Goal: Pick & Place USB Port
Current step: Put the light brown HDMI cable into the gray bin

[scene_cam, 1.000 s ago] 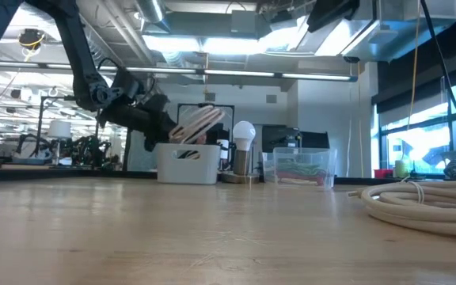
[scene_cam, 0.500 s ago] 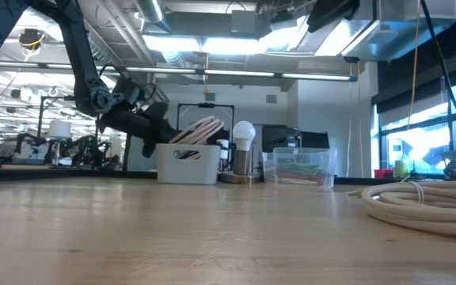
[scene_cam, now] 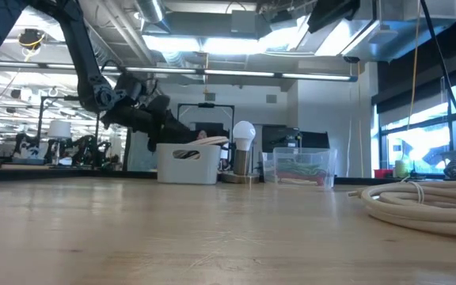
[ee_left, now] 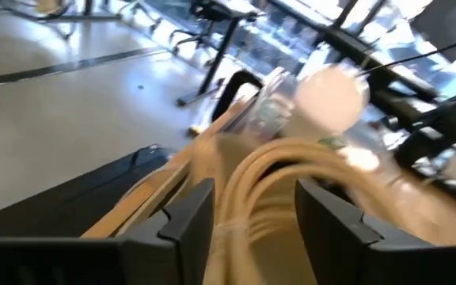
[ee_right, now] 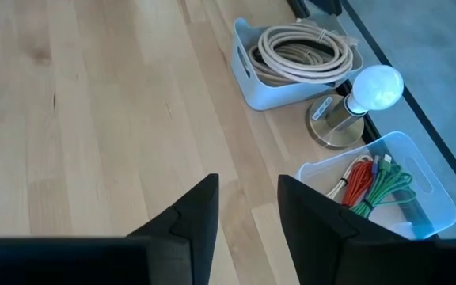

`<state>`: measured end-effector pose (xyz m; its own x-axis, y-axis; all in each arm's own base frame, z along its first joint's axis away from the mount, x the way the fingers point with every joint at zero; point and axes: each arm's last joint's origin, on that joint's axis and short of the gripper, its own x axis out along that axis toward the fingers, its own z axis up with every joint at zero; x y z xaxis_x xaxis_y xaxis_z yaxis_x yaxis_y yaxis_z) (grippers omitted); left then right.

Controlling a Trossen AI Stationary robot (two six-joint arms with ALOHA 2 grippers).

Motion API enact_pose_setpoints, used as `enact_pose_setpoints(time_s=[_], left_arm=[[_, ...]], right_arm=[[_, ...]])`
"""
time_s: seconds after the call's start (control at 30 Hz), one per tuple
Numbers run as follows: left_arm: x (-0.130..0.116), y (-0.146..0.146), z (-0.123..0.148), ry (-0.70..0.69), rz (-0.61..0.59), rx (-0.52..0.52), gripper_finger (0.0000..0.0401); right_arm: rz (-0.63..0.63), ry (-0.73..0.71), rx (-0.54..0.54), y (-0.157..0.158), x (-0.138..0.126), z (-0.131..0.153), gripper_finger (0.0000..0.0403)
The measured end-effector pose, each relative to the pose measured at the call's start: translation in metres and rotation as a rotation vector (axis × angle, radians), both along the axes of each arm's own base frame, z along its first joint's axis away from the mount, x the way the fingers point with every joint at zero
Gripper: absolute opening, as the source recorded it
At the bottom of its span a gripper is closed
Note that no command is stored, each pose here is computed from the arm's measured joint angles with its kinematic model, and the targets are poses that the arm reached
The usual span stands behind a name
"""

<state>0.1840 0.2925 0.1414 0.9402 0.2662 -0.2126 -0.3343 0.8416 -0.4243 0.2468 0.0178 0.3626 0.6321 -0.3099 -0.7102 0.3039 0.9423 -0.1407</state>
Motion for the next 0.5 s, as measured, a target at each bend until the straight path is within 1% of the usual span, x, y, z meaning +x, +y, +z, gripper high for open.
enact_pose_setpoints(time_s=[0.1, 0.17, 0.27, 0.37, 0.43, 0.5], left_arm=[[0.003, 0.003, 0.022, -0.065, -0.052, 0.014, 0.0165], [0.005, 0.003, 0.043, -0.111, -0.094, 0.038, 0.0165], [0.007, -0.005, 0.079, -0.176, -0.161, 0.095, 0.0167], [0.007, -0.027, 0.12, -0.229, -0.236, 0.187, 0.0168], [0.005, -0.048, 0.146, -0.256, -0.29, 0.236, 0.0168], [0.004, -0.077, 0.172, -0.269, -0.354, 0.284, 0.0168]], right_arm=[[-0.002, 0.014, 0.001, 0.0, -0.001, -0.001, 0.0133], [-0.001, 0.022, 0.002, 0.0, -0.002, -0.001, 0.0133], [-0.005, 0.025, 0.004, 0.0, -0.002, -0.002, 0.0133], [-0.007, 0.036, 0.004, 0.0, -0.003, -0.002, 0.0133], [-0.009, 0.051, 0.004, 0.0, -0.004, -0.003, 0.0133], [-0.02, 0.067, 0.01, -0.001, -0.006, -0.004, 0.0133]])
